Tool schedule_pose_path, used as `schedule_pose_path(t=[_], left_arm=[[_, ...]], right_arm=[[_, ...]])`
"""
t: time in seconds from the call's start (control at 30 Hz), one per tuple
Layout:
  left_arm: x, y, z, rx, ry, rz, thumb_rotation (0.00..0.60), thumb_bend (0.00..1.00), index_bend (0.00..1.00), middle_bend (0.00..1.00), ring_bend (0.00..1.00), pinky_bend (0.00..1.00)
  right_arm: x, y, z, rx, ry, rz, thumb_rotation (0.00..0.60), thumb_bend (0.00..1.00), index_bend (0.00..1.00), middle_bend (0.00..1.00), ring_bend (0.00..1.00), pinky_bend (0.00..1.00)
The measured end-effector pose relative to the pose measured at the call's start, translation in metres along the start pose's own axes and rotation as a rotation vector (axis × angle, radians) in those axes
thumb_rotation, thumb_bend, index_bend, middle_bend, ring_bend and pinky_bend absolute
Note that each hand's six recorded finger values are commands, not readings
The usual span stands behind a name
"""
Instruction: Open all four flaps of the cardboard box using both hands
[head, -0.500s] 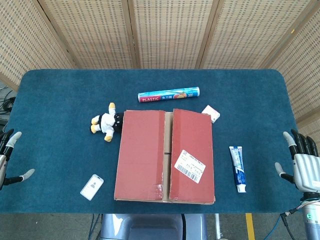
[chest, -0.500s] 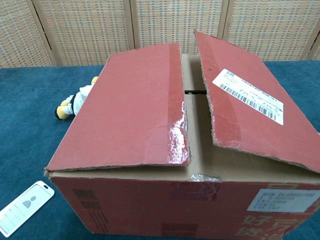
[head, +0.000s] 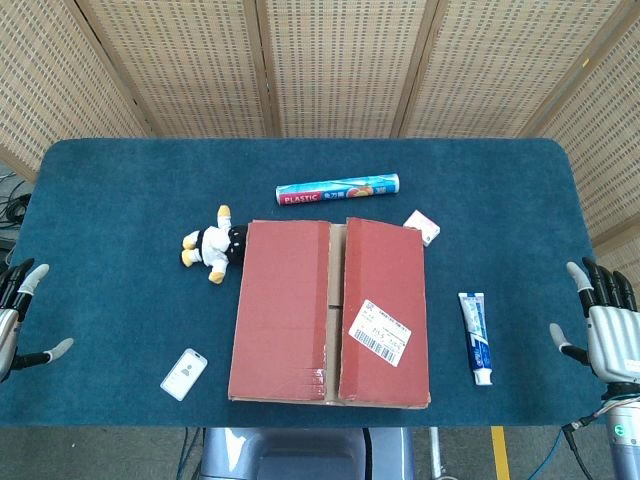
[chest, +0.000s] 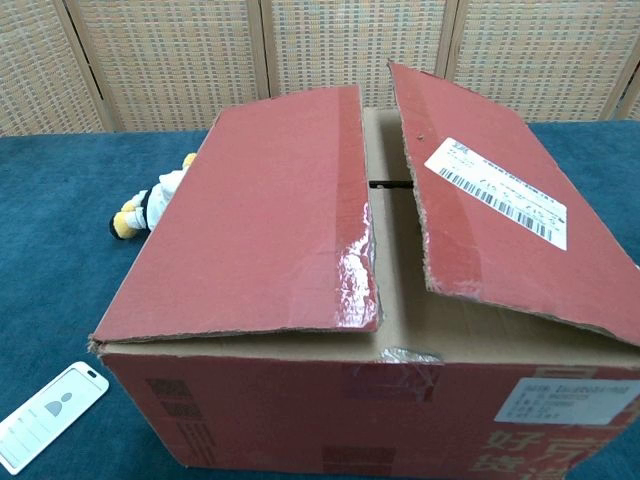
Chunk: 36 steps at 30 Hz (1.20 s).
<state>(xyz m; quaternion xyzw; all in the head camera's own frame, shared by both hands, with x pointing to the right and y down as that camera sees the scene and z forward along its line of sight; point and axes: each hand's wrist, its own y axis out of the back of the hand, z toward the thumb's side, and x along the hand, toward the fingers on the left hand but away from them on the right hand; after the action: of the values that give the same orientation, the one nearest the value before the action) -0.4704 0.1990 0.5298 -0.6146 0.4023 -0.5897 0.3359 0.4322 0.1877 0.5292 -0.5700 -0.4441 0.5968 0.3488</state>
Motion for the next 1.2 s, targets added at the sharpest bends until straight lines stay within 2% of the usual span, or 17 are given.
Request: schedule_pose_path(t=[0.17,0.3,0.37,0.63,0.7,0.87,1.2], left_arm=[[0.001,-0.001,0.000,0.004,0.000,-0.008,0.505,0.11,0.02,0.00,0.00,0.00],[0.002,-0.002,0.001,0.001,-0.001,-0.010,0.510,0.11,0.02,0.00,0.00,0.00],[0.002,-0.002,0.002,-0.001,-0.003,-0.014,0.508,0.11,0.02,0.00,0.00,0.00],[0.004,-0.005,0.006,-0.003,-0.015,-0.025,0.507,0.11,0.02,0.00,0.00,0.00],[0.004,-0.005,0.007,-0.001,-0.020,-0.028,0.506,0.11,0.02,0.00,0.00,0.00],[0.004,-0.005,0.010,0.004,-0.030,-0.035,0.509,0.11,0.02,0.00,0.00,0.00],[0.007,-0.005,0.013,0.014,-0.033,-0.042,0.506,0.11,0.02,0.00,0.00,0.00]], right_arm=[[-0.002,0.002,0.001,-0.001,0.006,-0.006,0.600,0.37,0.06,0.03,0.00,0.00],[-0.003,0.003,0.003,-0.010,0.012,-0.013,0.600,0.44,0.06,0.04,0.00,0.00],[-0.004,0.005,0.005,-0.018,0.018,-0.016,0.600,0.52,0.06,0.04,0.00,0.00],[-0.010,0.016,0.021,-0.064,0.091,-0.027,0.600,0.95,0.06,0.07,0.00,0.00],[-0.013,0.020,0.028,-0.084,0.129,-0.029,0.600,0.99,0.06,0.08,0.00,0.00],[-0.025,0.030,0.055,-0.126,0.248,-0.013,0.600,1.00,0.06,0.10,0.00,0.00],[-0.047,0.044,0.126,-0.249,0.505,0.078,0.600,1.00,0.17,0.18,0.00,0.00]])
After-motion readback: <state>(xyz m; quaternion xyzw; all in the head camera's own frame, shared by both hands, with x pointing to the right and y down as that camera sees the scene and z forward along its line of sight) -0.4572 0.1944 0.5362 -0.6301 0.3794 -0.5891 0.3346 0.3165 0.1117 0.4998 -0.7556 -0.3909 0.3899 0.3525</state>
